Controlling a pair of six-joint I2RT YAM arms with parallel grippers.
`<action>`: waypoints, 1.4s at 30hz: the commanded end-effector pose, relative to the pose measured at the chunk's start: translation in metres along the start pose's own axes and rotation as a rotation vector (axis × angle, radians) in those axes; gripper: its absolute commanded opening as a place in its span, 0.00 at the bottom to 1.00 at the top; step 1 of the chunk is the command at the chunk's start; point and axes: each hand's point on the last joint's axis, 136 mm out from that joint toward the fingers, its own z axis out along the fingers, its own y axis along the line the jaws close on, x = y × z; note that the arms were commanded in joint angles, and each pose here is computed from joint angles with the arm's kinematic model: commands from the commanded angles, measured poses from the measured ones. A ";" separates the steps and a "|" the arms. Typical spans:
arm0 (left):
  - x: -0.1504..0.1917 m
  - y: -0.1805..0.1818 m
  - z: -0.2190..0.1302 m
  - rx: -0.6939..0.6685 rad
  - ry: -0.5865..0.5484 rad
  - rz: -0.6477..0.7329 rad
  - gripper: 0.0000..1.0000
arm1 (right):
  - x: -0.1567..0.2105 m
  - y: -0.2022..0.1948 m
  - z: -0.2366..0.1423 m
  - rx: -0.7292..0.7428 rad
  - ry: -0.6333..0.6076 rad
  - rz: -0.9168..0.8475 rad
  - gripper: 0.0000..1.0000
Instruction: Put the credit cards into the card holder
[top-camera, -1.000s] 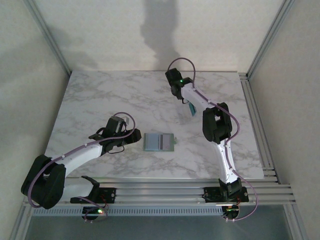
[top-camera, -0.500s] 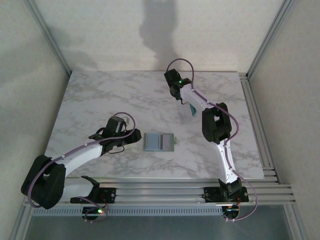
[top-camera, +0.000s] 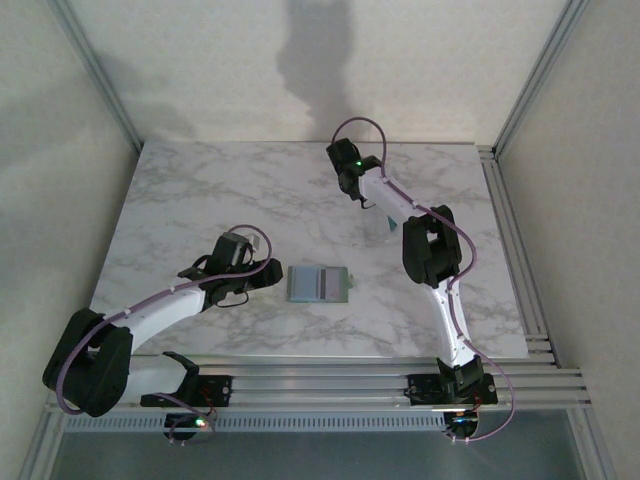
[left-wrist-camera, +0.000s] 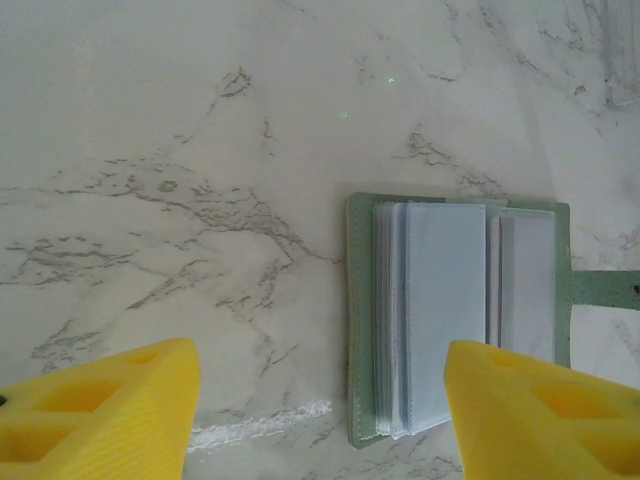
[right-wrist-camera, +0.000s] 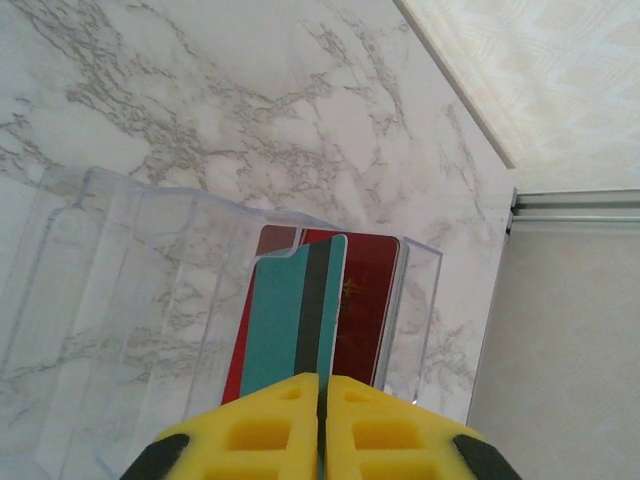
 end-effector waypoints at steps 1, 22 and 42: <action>-0.003 0.000 0.000 -0.006 0.000 0.024 0.65 | -0.002 0.004 -0.008 -0.044 0.006 0.024 0.07; -0.004 -0.009 0.010 0.031 0.035 0.021 0.64 | 0.024 0.003 0.004 -0.231 0.147 0.203 0.00; -0.003 -0.010 0.018 0.031 0.062 0.024 0.64 | 0.038 0.010 0.018 -0.244 0.238 0.192 0.07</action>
